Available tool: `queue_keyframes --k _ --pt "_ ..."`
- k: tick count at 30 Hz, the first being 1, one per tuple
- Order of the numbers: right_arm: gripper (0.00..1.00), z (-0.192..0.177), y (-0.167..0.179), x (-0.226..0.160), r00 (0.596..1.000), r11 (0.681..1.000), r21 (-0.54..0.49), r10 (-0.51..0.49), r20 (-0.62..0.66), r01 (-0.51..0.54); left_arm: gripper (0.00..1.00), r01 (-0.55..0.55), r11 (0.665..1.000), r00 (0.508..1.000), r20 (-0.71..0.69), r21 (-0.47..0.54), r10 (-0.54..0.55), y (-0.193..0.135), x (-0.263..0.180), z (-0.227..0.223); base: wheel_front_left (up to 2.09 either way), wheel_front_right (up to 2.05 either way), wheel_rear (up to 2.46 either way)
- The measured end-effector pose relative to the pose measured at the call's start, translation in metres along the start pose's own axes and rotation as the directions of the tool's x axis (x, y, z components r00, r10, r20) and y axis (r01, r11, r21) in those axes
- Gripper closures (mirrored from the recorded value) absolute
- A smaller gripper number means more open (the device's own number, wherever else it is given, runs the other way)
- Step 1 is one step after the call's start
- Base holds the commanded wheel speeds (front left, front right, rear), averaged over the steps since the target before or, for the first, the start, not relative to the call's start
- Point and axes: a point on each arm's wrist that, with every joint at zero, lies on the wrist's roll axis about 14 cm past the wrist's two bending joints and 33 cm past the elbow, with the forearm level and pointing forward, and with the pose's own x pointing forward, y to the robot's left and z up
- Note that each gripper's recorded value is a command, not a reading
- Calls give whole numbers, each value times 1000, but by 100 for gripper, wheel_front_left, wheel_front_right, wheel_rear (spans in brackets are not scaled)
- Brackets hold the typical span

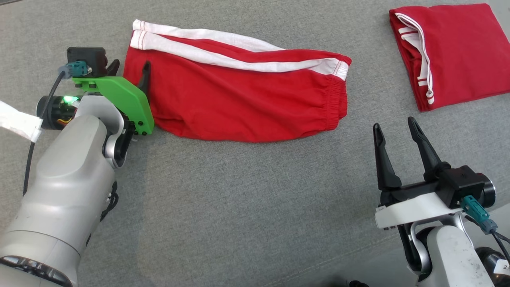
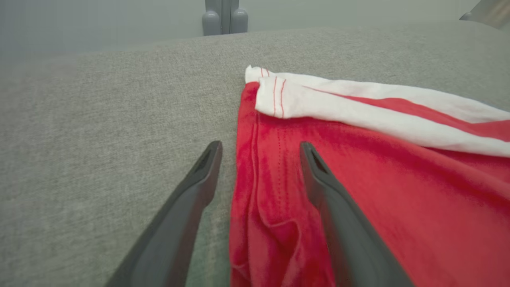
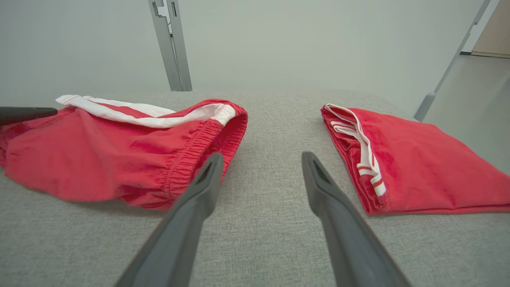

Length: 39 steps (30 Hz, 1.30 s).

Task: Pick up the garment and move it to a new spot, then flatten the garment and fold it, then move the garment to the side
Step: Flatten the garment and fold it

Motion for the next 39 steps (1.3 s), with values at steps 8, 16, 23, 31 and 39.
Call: queue_keyframes --k 8,16,23,31,39 --pt "0 -1 -1 -4 1000 1000 2 -4 -5 4 0 -11 999 987 -161 -40 5 -5 0 -24 0 0 0" --pt "0 -15 4 -3 998 1000 -8 13 -63 -14 100 -10 998 983 -186 -65 -3 -8 -7 -32 0 0 0" --pt "0 -17 29 14 992 996 -18 91 -87 -93 100 -41 992 994 -107 -122 28 -2 -23 -35 0 0 0" --pt "0 -5 49 20 986 988 -23 153 -64 -155 100 -106 972 994 -33 -211 102 8 -59 -47 0 0 0" --pt "0 19 59 15 983 983 22 183 -4 -183 100 -154 959 986 19 -237 163 12 -99 -56 0 0 0"
